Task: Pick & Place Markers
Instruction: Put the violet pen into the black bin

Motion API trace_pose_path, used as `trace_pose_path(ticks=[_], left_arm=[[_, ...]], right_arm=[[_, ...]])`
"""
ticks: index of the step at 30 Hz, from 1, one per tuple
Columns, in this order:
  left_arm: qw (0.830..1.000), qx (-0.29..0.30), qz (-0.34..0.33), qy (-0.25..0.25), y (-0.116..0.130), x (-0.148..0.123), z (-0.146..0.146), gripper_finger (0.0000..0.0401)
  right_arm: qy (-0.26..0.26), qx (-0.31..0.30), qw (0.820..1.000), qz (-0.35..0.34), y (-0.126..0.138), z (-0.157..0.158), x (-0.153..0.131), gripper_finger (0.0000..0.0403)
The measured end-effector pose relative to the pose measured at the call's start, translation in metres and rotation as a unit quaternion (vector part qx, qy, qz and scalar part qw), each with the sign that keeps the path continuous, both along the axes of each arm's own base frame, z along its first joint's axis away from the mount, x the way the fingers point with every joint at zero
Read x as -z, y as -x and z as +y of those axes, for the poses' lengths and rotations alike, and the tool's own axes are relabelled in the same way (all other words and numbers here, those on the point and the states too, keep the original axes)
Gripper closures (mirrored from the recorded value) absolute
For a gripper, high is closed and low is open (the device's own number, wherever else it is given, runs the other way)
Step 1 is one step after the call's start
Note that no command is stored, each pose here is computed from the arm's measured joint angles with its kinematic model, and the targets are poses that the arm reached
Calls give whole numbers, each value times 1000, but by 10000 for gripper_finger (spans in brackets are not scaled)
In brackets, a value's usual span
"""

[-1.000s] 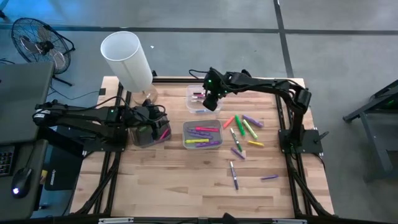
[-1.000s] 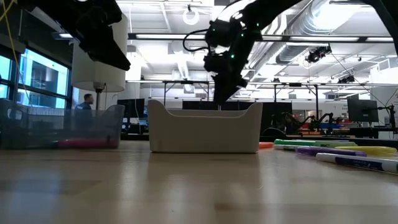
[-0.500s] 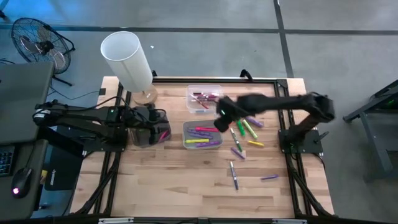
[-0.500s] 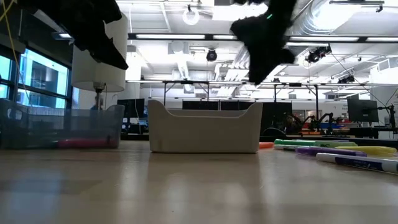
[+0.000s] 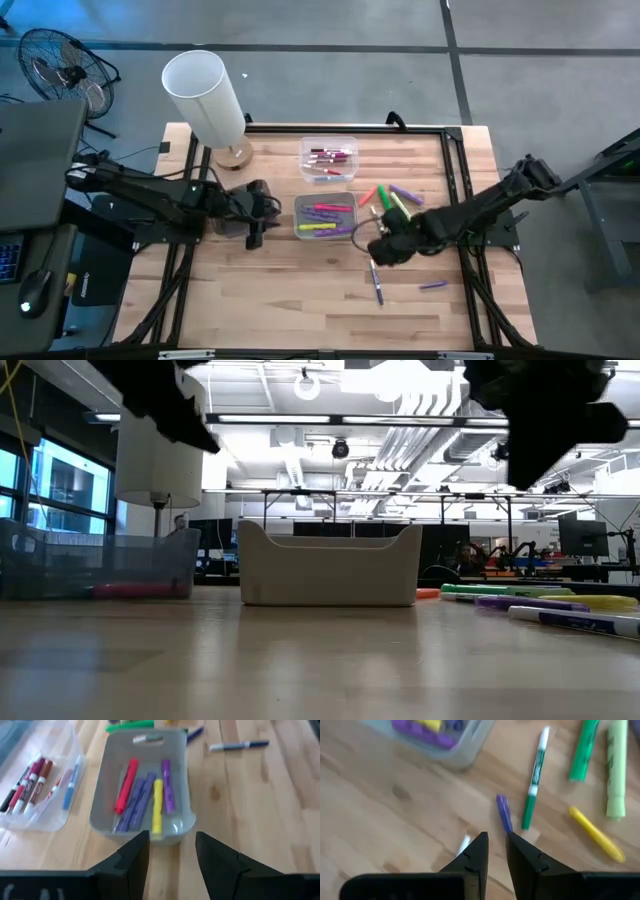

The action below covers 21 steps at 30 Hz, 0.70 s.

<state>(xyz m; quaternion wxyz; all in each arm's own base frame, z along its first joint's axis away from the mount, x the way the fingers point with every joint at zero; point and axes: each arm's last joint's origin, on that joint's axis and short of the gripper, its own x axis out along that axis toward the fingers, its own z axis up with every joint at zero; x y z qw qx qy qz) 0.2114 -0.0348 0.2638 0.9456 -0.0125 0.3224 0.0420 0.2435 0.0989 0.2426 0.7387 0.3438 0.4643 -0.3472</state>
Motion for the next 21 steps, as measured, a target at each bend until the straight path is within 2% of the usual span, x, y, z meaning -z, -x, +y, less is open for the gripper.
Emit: trace_pose_path(ticks=[3, 7, 15, 21], left_arm=[[1000, -19, -8, 14, -8, -6, -14, 243], [997, -36, -18, 65, -14, -13, -30, 243], [993, -32, -7, 113, -10, -11, -48, 243], [988, -34, 2, 153, -10, -11, -50, 243]], right_arm=[[5, -35, 999, 34, 1, 10, 9, 345], [26, -84, 993, 78, -3, 16, 25, 333], [58, -140, 980, 132, -13, 21, 52, 275], [15, -138, 980, 139, -4, 12, 89, 242]])
